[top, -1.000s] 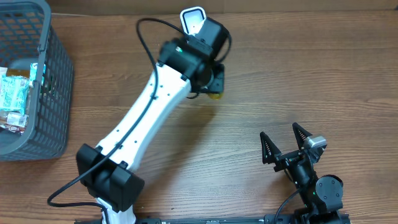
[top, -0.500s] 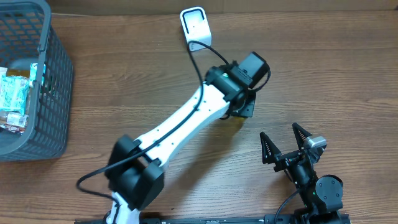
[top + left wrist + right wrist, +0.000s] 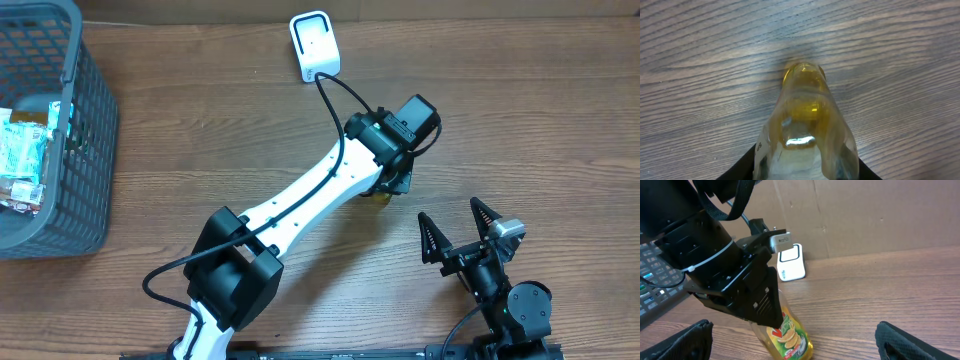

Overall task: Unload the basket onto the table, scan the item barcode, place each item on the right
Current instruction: 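Lift the yellow bottle and carry it to the white scanner, then hold the bottle's label in front of the scanner window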

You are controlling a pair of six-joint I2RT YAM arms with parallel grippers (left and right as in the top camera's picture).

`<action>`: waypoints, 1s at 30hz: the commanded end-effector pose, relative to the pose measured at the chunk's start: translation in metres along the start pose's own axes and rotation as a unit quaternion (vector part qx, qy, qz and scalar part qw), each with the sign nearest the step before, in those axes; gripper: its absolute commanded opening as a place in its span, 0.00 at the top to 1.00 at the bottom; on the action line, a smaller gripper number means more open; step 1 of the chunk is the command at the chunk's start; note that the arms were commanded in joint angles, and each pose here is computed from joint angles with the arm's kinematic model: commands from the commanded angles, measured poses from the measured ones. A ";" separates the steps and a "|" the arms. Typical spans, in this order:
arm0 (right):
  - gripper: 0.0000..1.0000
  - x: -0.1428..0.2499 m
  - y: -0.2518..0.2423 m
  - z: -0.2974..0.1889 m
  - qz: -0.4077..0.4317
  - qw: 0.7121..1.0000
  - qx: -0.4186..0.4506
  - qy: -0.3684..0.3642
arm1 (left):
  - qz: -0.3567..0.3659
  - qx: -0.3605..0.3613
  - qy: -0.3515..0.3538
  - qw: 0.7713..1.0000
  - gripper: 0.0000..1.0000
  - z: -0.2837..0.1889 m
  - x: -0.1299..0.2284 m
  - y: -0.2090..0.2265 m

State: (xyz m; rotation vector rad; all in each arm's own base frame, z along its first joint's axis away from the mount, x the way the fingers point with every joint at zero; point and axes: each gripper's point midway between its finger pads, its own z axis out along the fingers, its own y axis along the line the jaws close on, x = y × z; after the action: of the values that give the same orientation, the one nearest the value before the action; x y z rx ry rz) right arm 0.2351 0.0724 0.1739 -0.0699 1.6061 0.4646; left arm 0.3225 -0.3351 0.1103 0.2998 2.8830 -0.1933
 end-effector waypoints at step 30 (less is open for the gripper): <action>0.00 0.003 0.000 0.000 -0.004 1.000 0.001 0.000 | 0.007 -0.044 -0.022 0.999 0.71 -0.005 0.002 0.005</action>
State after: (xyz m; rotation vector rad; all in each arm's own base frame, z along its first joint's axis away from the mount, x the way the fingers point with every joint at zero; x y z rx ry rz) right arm 0.2351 0.0724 0.1741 -0.0702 1.6053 0.4644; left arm 0.3179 -0.3317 0.1100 0.3268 2.8541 -0.0912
